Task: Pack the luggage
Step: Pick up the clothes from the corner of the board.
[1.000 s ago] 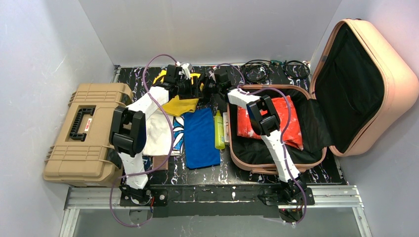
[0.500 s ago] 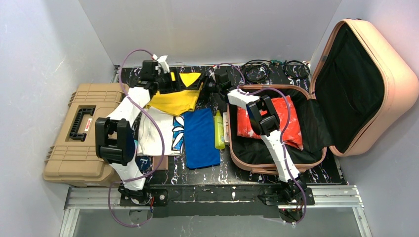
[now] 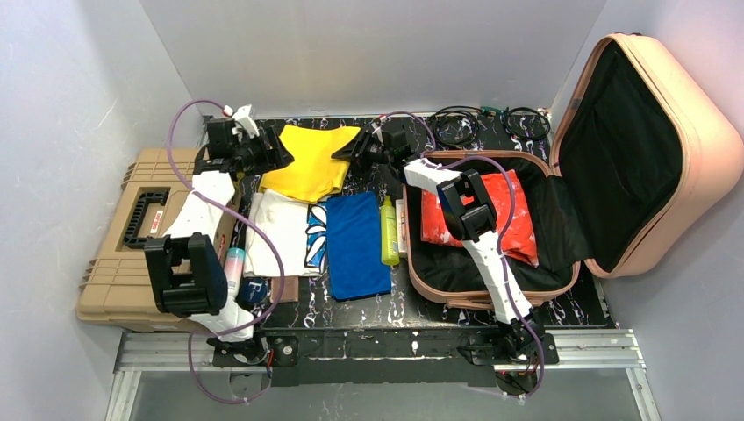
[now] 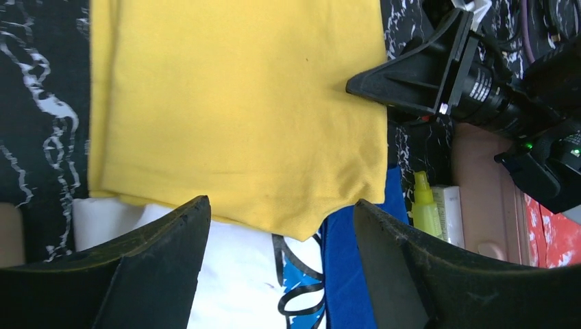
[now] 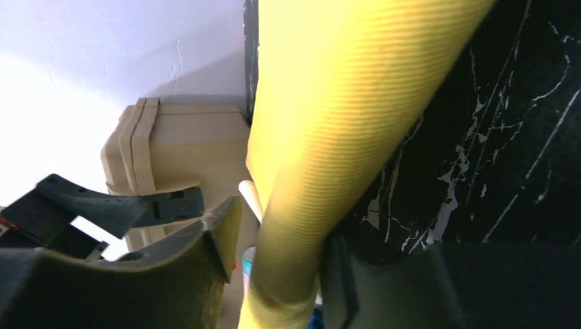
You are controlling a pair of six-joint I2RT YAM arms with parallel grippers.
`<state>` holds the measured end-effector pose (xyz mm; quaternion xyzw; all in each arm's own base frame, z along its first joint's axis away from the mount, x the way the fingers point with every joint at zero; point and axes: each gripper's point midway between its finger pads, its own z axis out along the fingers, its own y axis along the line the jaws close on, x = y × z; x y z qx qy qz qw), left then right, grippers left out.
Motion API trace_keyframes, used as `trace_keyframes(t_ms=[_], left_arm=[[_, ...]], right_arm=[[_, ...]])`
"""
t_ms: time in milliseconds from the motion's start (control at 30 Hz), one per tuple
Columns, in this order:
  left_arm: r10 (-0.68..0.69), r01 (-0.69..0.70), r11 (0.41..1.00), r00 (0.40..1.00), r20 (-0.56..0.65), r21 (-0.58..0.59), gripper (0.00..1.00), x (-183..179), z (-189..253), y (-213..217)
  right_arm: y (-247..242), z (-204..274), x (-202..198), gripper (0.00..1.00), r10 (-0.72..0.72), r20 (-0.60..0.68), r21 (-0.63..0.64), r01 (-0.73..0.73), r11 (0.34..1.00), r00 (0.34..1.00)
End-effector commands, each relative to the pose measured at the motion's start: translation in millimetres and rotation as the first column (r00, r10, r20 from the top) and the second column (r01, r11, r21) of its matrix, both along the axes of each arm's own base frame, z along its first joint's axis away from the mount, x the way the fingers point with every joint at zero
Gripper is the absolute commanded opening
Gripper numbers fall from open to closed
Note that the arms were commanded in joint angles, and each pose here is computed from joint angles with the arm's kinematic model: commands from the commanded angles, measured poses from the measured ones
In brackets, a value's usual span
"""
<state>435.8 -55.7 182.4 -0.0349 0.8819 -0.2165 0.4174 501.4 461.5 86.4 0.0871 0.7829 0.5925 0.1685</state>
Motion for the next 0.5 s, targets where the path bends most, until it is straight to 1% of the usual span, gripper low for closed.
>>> trace_keyframes(t_ms=[0,133,167,233,267,333,400,467], left_arm=[[0.027,-0.029,0.999,0.996,0.08,0.028,0.74,-12.6,27.7,20.2],[0.07,-0.076,0.995,0.993,0.098,0.064,0.76,-25.8,30.2,39.1],[0.08,-0.087,0.994,0.991,0.104,0.071,0.77,-29.2,31.2,43.4],[0.102,-0.112,0.99,0.988,0.113,0.087,0.78,-35.4,32.4,52.9],[0.112,-0.123,0.988,0.987,0.116,0.096,0.78,-38.7,32.3,56.8],[0.135,-0.149,0.983,0.984,0.119,0.112,0.78,-44.6,32.4,65.6],[0.162,-0.176,0.976,0.98,0.114,0.125,0.79,-50.6,29.8,73.8],[0.192,-0.204,0.97,0.976,0.1,0.135,0.79,-56.1,27.9,83.1]], right_arm=[[9.7,-80.4,-24.0,0.57,0.033,-0.089,-0.068,-0.039,0.997,0.996],[12.2,-92.4,-28.6,0.56,0.036,-0.094,-0.115,-0.047,0.992,0.995],[13.1,-94.9,-30.2,0.54,0.039,-0.094,-0.122,-0.05,0.991,0.995],[14.8,-99.9,-32.9,0.47,0.042,-0.099,-0.127,-0.055,0.99,0.994],[15.1,-101.6,-33.6,0.42,0.043,-0.1,-0.129,-0.056,0.99,0.994],[16.3,-102.4,-34.6,0.2,0.048,-0.1,-0.126,-0.06,0.99,0.994],[17.1,-97.4,-34.6,0.02,0.053,-0.096,-0.119,-0.065,0.991,0.994],[17.5,-79.9,-32.9,0.01,0.067,-0.069,-0.115,-0.075,0.991,0.995]])
